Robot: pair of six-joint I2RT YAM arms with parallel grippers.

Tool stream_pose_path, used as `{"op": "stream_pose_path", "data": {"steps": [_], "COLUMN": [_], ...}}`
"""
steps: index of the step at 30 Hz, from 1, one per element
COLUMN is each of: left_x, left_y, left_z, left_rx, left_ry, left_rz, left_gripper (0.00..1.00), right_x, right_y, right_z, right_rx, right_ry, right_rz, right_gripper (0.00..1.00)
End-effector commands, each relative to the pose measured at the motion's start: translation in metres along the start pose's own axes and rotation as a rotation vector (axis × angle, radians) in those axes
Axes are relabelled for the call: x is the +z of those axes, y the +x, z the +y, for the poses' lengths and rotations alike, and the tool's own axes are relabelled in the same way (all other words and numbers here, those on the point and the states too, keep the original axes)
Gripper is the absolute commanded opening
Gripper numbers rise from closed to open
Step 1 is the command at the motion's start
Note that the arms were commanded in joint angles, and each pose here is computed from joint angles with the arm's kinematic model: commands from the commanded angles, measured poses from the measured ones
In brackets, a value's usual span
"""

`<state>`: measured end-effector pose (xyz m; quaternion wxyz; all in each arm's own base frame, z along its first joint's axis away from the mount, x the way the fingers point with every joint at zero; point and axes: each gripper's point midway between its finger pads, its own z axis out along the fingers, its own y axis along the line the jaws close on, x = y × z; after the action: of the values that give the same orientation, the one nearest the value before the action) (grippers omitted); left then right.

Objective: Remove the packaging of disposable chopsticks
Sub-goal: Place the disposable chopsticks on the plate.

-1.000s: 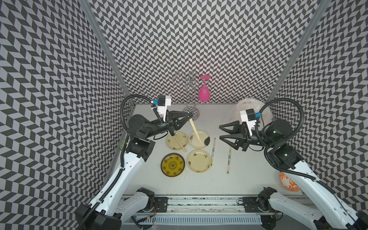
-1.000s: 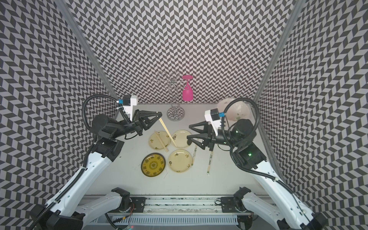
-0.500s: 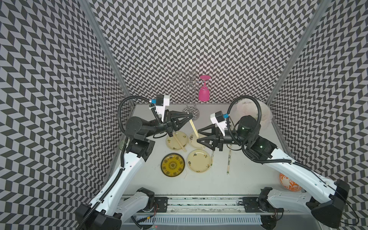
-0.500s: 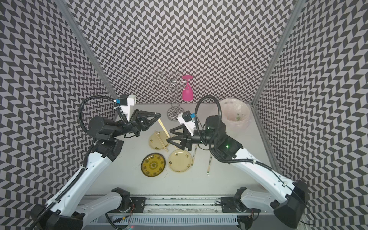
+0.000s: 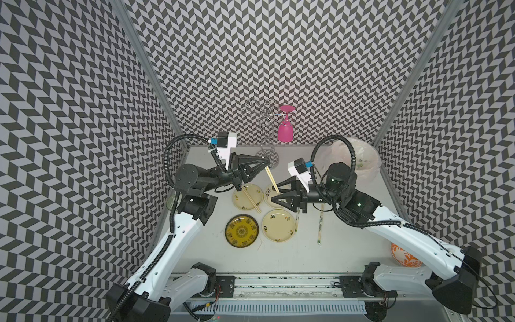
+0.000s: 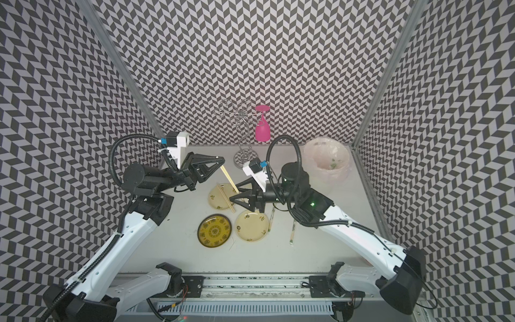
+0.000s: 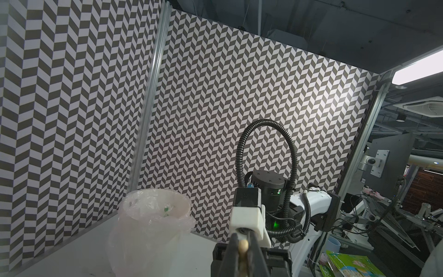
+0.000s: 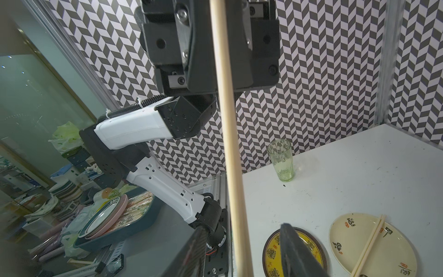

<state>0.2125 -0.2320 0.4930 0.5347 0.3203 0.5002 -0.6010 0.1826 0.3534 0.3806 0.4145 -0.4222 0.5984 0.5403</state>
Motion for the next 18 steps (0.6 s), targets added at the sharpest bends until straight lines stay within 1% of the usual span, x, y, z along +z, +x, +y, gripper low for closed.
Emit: {"op": "stream_pose_path", "data": {"steps": [1, 7, 9, 14, 15, 17, 18], "left_x": [0.001, 0.002, 0.002, 0.003, 0.003, 0.002, 0.002], "left_y": [-0.008, -0.011, -0.012, -0.014, -0.014, -0.015, -0.015], "left_z": [-0.007, -0.014, -0.015, -0.015, -0.016, -0.018, -0.018], "left_rx": [0.041, 0.035, 0.03, 0.026, 0.028, 0.034, 0.035], "left_ry": [0.027, 0.041, 0.044, 0.039, 0.039, 0.042, 0.041], "left_rz": [-0.012, -0.03, -0.032, -0.035, -0.035, -0.037, -0.036], "left_gripper": [0.0, 0.0, 0.0, 0.0, 0.0, 0.0, 0.0], "right_x": [-0.004, -0.009, -0.01, -0.007, -0.006, -0.005, -0.005], "right_y": [-0.025, -0.028, -0.026, -0.022, -0.023, -0.023, -0.024], "right_z": [0.013, 0.02, 0.021, 0.026, 0.027, 0.024, 0.024], "right_rx": [-0.051, -0.061, -0.061, -0.06, -0.06, -0.058, -0.064], "right_ry": [-0.018, -0.024, -0.032, -0.08, -0.085, -0.074, -0.073], "right_rz": [-0.052, -0.058, -0.06, -0.048, -0.046, -0.045, -0.044], "right_gripper": [0.49, 0.46, 0.44, 0.39, 0.37, 0.25, 0.23]}}
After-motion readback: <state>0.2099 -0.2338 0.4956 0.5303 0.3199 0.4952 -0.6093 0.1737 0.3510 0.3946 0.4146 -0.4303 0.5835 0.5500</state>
